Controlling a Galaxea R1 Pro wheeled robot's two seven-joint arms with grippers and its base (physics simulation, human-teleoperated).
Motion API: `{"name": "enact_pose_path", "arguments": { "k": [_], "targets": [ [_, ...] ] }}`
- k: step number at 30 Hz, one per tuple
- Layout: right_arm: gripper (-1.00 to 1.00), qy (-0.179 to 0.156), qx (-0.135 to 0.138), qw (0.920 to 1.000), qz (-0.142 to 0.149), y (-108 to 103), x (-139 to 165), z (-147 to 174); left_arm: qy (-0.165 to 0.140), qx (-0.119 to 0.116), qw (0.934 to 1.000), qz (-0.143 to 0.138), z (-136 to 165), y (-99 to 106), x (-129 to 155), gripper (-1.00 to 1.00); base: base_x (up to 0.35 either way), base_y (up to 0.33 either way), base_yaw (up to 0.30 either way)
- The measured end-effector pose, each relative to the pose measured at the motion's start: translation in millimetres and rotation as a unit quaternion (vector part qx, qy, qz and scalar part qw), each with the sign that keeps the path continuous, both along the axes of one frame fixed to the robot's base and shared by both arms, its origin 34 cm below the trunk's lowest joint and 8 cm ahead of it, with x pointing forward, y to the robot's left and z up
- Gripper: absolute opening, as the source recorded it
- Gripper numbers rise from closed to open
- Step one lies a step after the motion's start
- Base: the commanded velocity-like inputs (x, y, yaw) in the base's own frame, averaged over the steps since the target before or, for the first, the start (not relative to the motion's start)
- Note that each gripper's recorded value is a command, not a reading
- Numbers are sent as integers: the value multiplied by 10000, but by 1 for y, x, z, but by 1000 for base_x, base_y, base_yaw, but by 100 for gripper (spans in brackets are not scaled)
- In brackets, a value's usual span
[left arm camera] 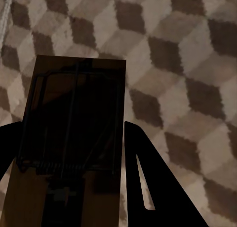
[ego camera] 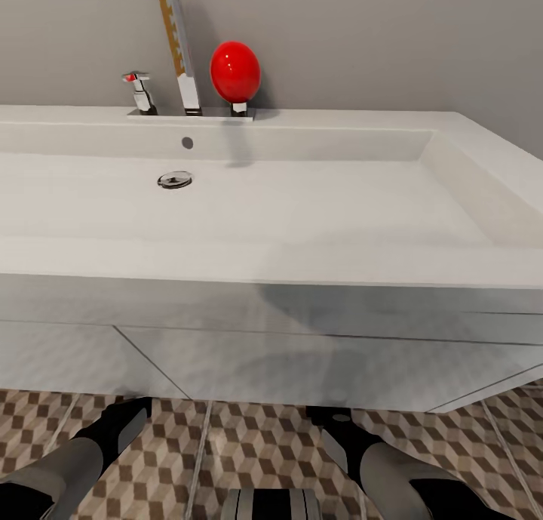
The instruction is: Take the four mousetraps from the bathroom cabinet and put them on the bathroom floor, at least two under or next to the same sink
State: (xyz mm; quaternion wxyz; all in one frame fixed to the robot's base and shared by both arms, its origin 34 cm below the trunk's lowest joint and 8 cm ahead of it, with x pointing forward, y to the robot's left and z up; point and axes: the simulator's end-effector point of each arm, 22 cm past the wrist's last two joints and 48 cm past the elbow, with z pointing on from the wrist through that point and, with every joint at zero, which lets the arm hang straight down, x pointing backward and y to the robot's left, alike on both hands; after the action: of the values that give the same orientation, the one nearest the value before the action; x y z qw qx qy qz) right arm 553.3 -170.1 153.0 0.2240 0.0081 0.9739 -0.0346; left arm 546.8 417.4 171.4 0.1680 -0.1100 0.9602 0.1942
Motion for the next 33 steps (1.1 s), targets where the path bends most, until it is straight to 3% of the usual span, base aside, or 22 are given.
{"name": "enact_pose_path", "arguments": {
  "k": [10,14,17,33],
  "targets": [
    [-100,3,-8,10000,-17,-1,3,1,-2,-9,10000,7,0,-1,0,-100,0,0,0],
    [-100,521,-44,9986,50,-1,-14,-6,2,-11,10000,2,0,-1,0,-100,0,0,0],
    [-100,624,-52,9980,59,-1,-18,-7,2,-8,10000,-3,0,-1,0,-100,0,0,0],
    [-100,682,-57,9976,68,-1,-20,-8,-1,-16,10000,7,-1,-2,0,-100,0,0,0]
  ]
}}
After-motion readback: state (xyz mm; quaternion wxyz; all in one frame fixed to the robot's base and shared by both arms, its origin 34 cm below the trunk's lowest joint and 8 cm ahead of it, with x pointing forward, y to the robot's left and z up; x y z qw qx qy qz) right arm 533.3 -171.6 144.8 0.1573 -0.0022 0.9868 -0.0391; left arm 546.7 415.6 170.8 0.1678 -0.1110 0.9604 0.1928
